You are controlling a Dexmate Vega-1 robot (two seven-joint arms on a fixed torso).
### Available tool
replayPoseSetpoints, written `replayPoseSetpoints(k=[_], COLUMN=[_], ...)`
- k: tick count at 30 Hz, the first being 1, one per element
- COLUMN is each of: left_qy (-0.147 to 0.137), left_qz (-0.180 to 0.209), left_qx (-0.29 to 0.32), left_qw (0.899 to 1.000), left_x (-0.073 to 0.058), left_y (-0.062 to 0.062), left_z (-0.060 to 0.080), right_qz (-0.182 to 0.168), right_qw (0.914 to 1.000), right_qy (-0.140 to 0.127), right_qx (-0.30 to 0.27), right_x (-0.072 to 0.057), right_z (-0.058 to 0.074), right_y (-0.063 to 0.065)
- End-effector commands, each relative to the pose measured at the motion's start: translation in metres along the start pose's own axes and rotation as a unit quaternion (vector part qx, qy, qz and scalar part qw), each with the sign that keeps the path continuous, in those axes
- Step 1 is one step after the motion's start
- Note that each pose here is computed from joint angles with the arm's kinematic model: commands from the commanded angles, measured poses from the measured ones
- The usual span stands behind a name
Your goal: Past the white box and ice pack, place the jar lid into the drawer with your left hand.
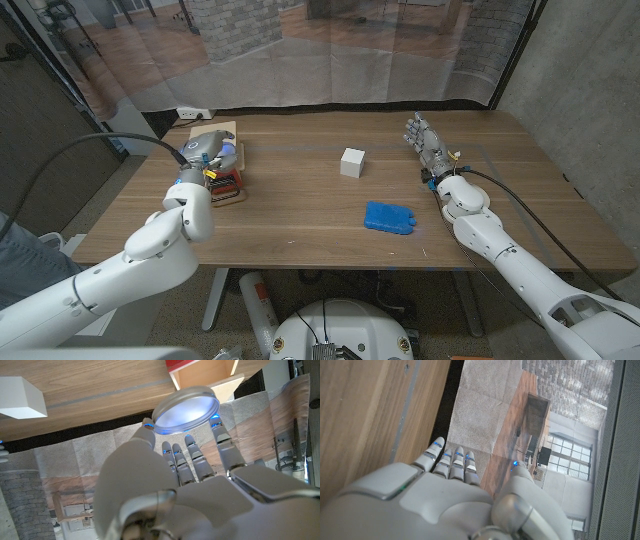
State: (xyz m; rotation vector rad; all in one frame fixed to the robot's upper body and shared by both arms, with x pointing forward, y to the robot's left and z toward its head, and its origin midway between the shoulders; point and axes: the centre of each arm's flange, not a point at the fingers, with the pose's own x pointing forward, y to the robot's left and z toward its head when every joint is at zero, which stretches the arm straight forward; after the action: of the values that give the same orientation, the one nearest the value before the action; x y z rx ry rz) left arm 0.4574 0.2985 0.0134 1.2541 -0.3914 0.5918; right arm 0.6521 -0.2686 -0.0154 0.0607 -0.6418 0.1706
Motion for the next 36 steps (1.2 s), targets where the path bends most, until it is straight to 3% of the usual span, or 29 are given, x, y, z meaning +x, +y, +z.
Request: replayPoseSetpoints(k=[1, 14, 36], left_qy=[0.015, 0.021, 0.028], left_qz=[0.006, 0.01, 0.022], left_qx=[0.012, 0.022, 0.016], left_qw=[1.0, 0.999, 0.999], left_x=[0.008, 0.023, 0.041], left_y=[0.001, -0.001, 0.001], left_z=[-0.013, -0.02, -0.034], right_qz=[0.005, 0.012, 0.008], right_qw=[1.0, 0.9999, 0.9998], right_qy=[0.004, 0.007, 0.017], right_qx=[-0.005, -0.007, -0.01], right_x=[0.004, 0.01, 0.007], right_z=[0.001, 0.0, -0.001], right_y=[0.006, 0.012, 0.011])
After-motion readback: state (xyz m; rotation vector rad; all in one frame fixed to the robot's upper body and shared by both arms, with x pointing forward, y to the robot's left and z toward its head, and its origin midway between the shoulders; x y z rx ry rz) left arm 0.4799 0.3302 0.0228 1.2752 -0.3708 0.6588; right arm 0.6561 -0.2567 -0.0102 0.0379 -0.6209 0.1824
